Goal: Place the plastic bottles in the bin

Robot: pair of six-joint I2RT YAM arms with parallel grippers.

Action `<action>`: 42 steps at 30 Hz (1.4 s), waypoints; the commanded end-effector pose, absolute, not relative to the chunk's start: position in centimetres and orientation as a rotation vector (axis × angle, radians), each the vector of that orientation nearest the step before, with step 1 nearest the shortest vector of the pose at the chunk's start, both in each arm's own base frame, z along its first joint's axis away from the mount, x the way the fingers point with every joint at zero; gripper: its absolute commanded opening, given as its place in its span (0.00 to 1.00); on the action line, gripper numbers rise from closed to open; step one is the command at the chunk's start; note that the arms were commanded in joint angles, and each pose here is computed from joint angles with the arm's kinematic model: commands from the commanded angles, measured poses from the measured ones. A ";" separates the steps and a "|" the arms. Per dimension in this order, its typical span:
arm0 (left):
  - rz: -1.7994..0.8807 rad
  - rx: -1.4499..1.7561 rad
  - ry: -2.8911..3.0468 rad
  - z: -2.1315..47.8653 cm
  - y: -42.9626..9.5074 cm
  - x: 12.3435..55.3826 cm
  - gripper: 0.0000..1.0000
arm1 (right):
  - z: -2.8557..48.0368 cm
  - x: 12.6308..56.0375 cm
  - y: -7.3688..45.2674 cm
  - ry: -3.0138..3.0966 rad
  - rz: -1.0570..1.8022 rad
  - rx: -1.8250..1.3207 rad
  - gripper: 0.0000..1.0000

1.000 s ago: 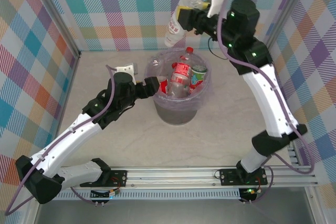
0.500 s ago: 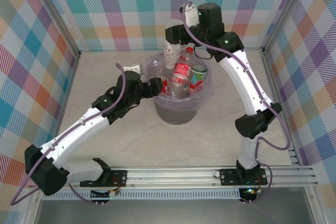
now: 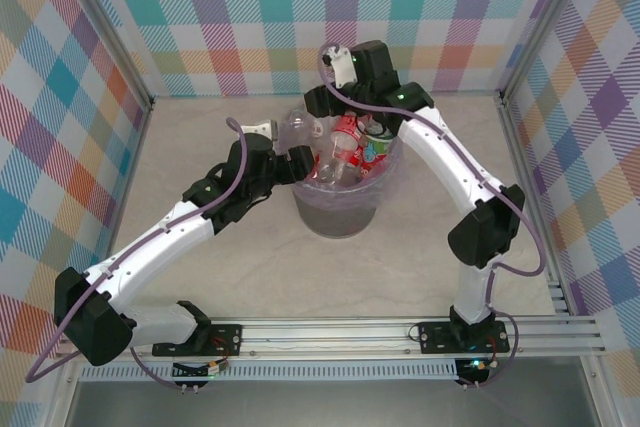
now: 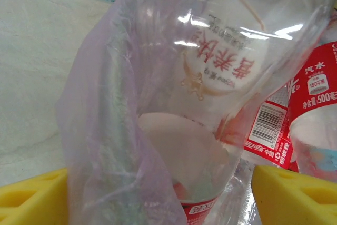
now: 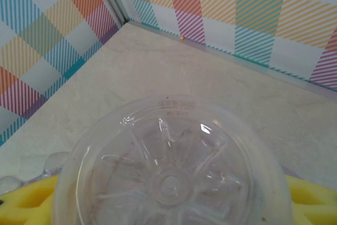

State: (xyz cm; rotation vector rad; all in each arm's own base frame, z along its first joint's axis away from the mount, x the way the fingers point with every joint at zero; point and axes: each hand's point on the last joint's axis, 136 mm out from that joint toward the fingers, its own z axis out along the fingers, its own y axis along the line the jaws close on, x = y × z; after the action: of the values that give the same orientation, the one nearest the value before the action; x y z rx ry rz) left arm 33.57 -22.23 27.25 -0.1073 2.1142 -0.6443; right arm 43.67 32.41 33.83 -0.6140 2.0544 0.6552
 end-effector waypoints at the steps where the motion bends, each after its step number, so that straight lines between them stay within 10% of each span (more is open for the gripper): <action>1: -0.650 -0.120 2.107 26.9 -22.2 34.0 0.82 | 32.7 42.8 31.7 2.078 0.619 -0.621 0.65; 17: -0.661 -0.101 2.114 26.9 -22.7 34.3 0.81 | 44.1 40.3 29.9 1.866 0.615 -0.623 0.88; 26: -0.660 -0.088 2.120 26.8 -22.9 34.3 0.81 | 43.0 42.7 31.7 1.896 0.634 -0.616 0.51; 42: -0.674 -0.076 2.124 26.9 -23.4 34.6 0.81 | 38.9 43.0 32.4 1.977 0.655 -0.616 0.38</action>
State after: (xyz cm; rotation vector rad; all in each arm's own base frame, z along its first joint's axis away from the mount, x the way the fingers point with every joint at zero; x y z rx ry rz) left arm 34.03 -23.12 26.67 -0.0887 2.1263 -0.6763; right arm 44.35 32.81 35.30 -0.6265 2.0562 0.6258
